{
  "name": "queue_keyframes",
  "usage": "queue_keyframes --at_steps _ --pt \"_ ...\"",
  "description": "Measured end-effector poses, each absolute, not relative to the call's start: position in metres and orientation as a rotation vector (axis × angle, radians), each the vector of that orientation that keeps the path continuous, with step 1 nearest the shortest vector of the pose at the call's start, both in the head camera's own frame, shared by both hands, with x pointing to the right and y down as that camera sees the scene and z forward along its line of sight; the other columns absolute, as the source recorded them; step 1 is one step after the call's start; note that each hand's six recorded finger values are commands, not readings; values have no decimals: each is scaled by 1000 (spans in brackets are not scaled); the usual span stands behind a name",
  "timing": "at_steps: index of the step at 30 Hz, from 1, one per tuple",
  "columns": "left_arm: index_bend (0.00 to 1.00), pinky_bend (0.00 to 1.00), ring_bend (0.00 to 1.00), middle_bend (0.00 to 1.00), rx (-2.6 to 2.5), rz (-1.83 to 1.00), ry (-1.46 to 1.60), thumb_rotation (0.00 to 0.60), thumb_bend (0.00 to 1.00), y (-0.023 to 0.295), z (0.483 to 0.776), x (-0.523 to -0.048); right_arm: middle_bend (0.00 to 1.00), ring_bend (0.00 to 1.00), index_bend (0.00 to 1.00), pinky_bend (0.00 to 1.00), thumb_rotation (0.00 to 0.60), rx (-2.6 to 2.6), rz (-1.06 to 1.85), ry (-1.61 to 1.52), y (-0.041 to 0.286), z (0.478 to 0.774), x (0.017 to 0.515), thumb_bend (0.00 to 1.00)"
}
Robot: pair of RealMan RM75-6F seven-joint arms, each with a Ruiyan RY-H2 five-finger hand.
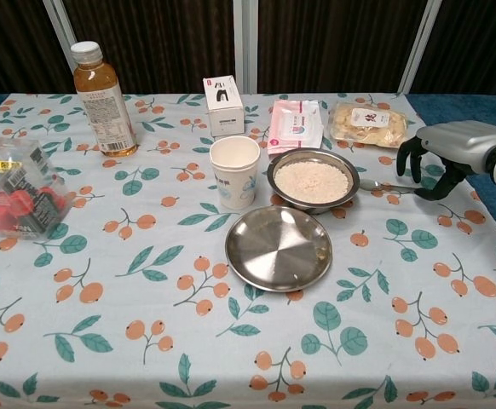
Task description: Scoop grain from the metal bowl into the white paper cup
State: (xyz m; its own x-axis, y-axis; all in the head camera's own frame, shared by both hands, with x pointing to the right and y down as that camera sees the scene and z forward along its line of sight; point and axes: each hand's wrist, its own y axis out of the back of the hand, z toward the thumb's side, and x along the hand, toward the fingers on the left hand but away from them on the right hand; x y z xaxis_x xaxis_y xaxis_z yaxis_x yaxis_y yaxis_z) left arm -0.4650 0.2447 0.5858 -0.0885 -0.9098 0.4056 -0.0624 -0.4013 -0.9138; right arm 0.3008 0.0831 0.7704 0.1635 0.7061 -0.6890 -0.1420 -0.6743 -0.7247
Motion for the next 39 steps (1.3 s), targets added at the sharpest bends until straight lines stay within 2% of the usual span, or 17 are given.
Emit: queue_keyframes --at_steps 16,39 --pt "188 34 60 118 -1499 -1578 1095 600 60 246 589 -468 513 149 453 9 600 -1765 1593 -532 83 780 296 272" --pt "188 34 59 118 -1494 -1592 1100 600 60 249 592 -472 567 196 531 13 600 -1768 1587 -524 83 782 294 327"
